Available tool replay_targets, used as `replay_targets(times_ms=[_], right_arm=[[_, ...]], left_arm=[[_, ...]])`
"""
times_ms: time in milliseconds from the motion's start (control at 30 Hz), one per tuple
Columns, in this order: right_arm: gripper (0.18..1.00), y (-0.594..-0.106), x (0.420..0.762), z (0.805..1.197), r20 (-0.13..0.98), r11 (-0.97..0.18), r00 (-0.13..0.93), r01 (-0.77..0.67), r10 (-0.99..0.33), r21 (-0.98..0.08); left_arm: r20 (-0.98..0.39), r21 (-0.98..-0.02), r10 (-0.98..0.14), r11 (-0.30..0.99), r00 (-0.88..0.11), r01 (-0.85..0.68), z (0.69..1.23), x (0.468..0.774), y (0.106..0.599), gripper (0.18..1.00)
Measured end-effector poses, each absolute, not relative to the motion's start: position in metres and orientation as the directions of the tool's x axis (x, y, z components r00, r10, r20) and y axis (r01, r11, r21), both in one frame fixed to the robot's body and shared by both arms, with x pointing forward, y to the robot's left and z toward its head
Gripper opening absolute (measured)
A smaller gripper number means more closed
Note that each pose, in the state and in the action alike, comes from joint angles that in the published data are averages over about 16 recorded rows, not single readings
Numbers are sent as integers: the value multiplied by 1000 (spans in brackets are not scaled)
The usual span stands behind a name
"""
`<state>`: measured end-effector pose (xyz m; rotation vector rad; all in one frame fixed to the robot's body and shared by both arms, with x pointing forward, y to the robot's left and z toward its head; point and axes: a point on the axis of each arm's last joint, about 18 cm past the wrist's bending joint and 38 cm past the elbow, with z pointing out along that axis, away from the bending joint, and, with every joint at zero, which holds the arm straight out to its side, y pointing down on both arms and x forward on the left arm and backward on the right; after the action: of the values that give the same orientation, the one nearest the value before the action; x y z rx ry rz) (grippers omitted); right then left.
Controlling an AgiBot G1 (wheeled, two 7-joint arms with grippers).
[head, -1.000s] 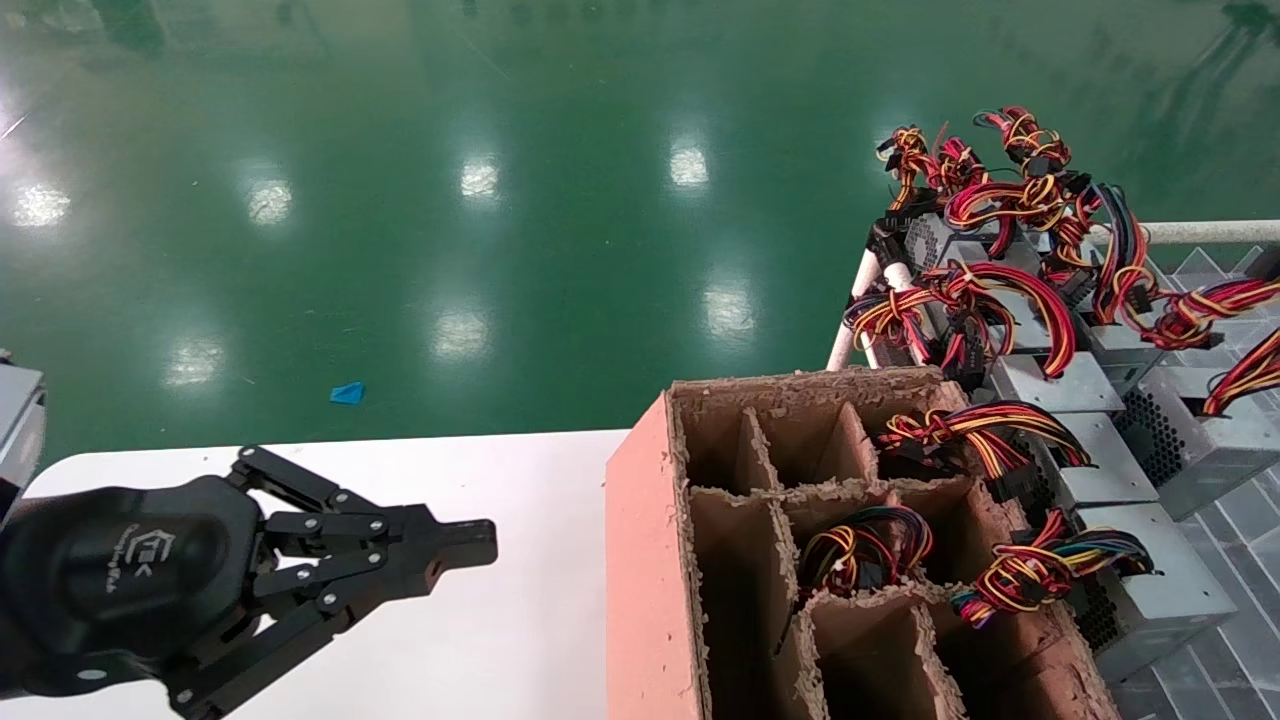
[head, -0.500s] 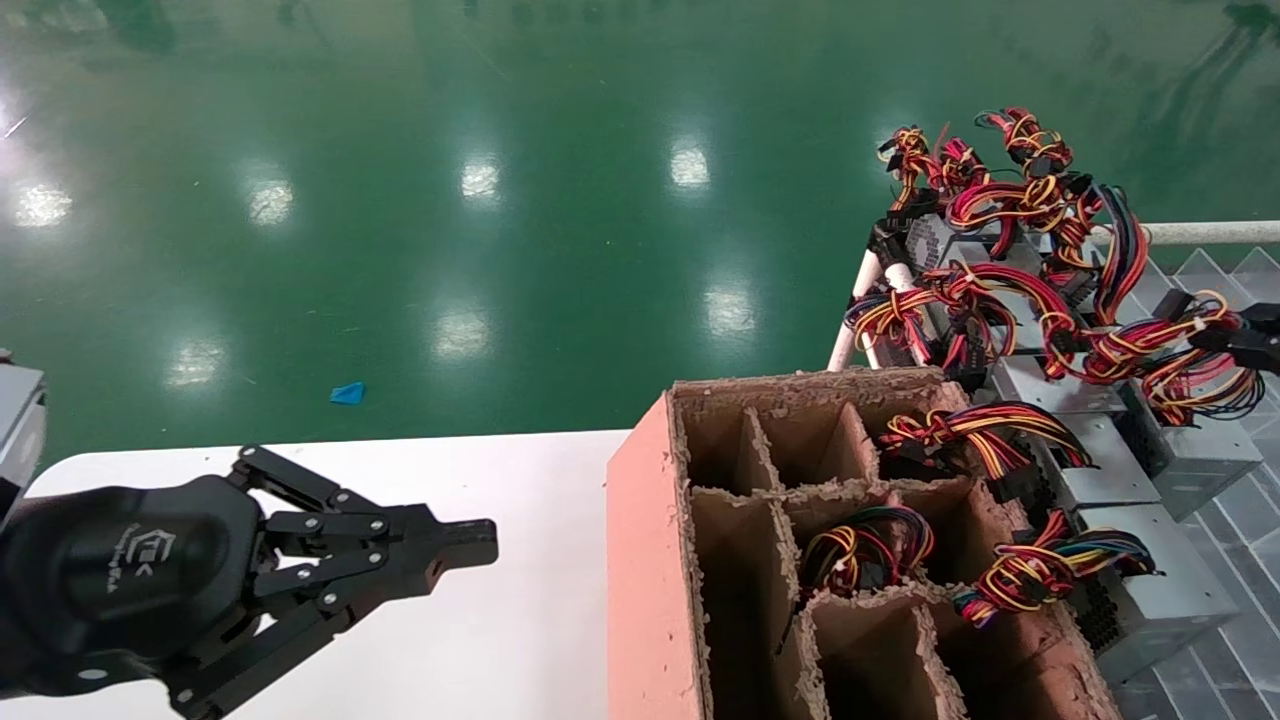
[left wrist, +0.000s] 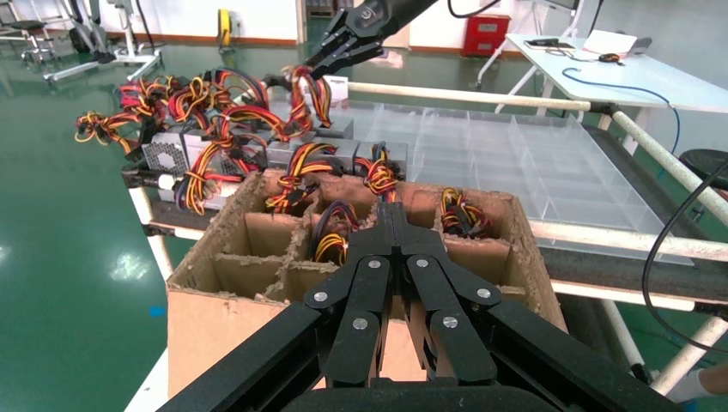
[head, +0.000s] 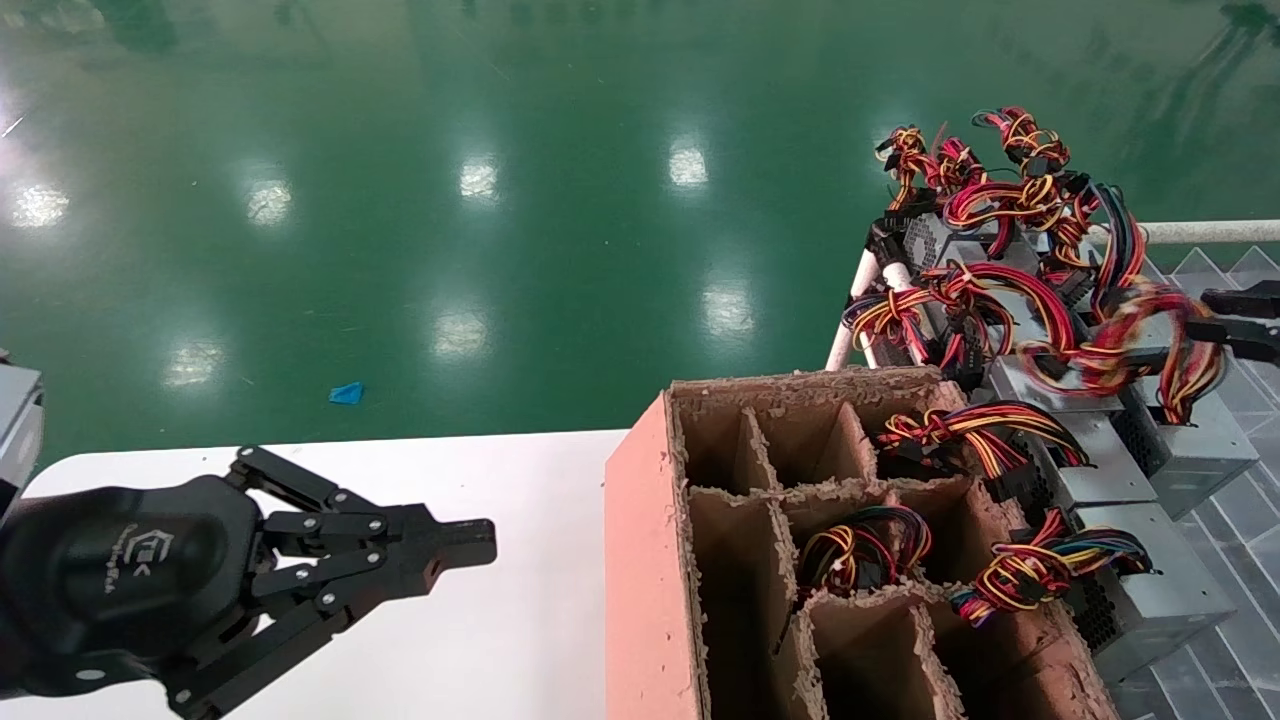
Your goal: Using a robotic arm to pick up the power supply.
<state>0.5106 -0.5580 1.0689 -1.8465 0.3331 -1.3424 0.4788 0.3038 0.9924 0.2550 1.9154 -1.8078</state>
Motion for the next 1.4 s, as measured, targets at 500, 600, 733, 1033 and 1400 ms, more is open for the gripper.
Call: replay_targets(times_ms=[500,600,733,1033,1400], right_arm=[[517,-527,499,1097,700,-561,402,419,-590,-714],[585,-518,501,1097,701,-545,417,442,-579,-712],[675,-503,506,1093,698,-529,449,456,-558,-716],[850,-465,517,1081,682,-475,531,490,-503,-731],[974,-418,521,1062,648,-394,628,515,-430,-761]], left_arm=[[-468,-884,-194,105,-862,456,992,479,304,191],[-468,-884,-194,105,-862,456,992,479,304,191],[-468,-884,-194,105,-862,456,992,479,304,191],[-468,-884,-194,105,-862,456,992,479,304,201],[-468,-884,-194,105,-862,456,992,479,304,275]])
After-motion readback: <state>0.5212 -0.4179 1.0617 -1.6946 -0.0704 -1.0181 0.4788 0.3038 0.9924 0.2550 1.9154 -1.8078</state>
